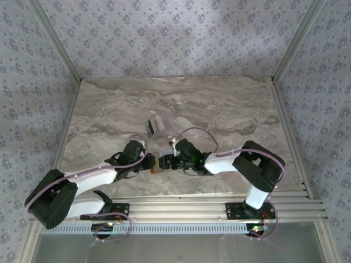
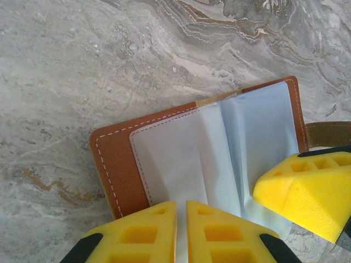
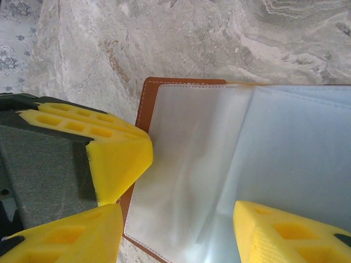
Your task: Put the credit cards into the card holder
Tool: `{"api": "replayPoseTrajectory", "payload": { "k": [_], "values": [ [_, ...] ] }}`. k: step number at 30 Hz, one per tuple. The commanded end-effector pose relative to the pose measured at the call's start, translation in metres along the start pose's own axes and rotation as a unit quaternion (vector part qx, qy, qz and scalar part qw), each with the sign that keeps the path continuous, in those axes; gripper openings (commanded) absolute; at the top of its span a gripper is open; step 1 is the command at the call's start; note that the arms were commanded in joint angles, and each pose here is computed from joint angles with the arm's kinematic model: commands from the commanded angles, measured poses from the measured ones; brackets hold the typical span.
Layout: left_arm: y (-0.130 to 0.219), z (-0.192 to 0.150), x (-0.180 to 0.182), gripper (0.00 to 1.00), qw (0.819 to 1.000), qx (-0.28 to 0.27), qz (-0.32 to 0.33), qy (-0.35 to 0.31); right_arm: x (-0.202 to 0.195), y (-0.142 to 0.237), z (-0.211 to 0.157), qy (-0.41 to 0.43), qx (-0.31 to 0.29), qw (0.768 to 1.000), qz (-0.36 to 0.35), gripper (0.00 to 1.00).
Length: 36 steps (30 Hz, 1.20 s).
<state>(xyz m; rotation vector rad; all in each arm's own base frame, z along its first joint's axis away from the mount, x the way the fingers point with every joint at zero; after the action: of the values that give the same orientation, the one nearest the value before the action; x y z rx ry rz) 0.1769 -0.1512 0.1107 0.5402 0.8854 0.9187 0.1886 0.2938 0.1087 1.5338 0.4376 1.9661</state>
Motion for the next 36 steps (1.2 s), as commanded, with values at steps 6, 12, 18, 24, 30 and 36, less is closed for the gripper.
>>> {"api": "replayPoseTrajectory", "payload": {
  "k": [6,12,18,24,30,36],
  "values": [
    [-0.007,-0.010,0.009,0.13,0.999,0.016,0.028,-0.018,-0.014,0.011,0.000,0.008,-0.007,0.996,-0.092,0.61],
    [-0.012,-0.014,0.012,0.13,0.998,0.028,0.041,-0.026,-0.012,0.018,0.006,0.022,-0.025,0.990,-0.137,0.64],
    [-0.012,-0.017,0.012,0.13,0.997,0.034,0.055,-0.037,0.000,0.031,0.013,0.049,-0.051,0.982,-0.178,0.71],
    [-0.011,-0.019,0.012,0.13,0.995,0.034,0.074,-0.049,0.022,0.044,0.032,0.088,-0.087,0.969,-0.212,0.78],
    [-0.011,-0.020,0.012,0.13,0.994,0.033,0.084,-0.054,0.053,0.037,0.069,0.133,-0.089,0.963,-0.218,0.73],
    [-0.009,-0.021,0.012,0.13,0.994,0.028,0.085,-0.054,0.069,0.023,0.130,0.134,-0.084,0.970,-0.185,0.61]
  ]
}}
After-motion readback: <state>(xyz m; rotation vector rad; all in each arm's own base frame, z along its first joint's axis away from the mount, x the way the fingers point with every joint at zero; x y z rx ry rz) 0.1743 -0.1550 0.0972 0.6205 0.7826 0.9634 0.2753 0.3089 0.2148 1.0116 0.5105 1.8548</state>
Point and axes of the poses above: each hand's point on the last joint's axis, 136 mm out from that joint toward the fingers, its own y axis back along the fingers, its own x axis along the line the jaws close on, z = x × y, the point moved 10 cm from there along y, back along the fingers, and after that the axes turned 15 degrees about -y, right-handed, at the moved point
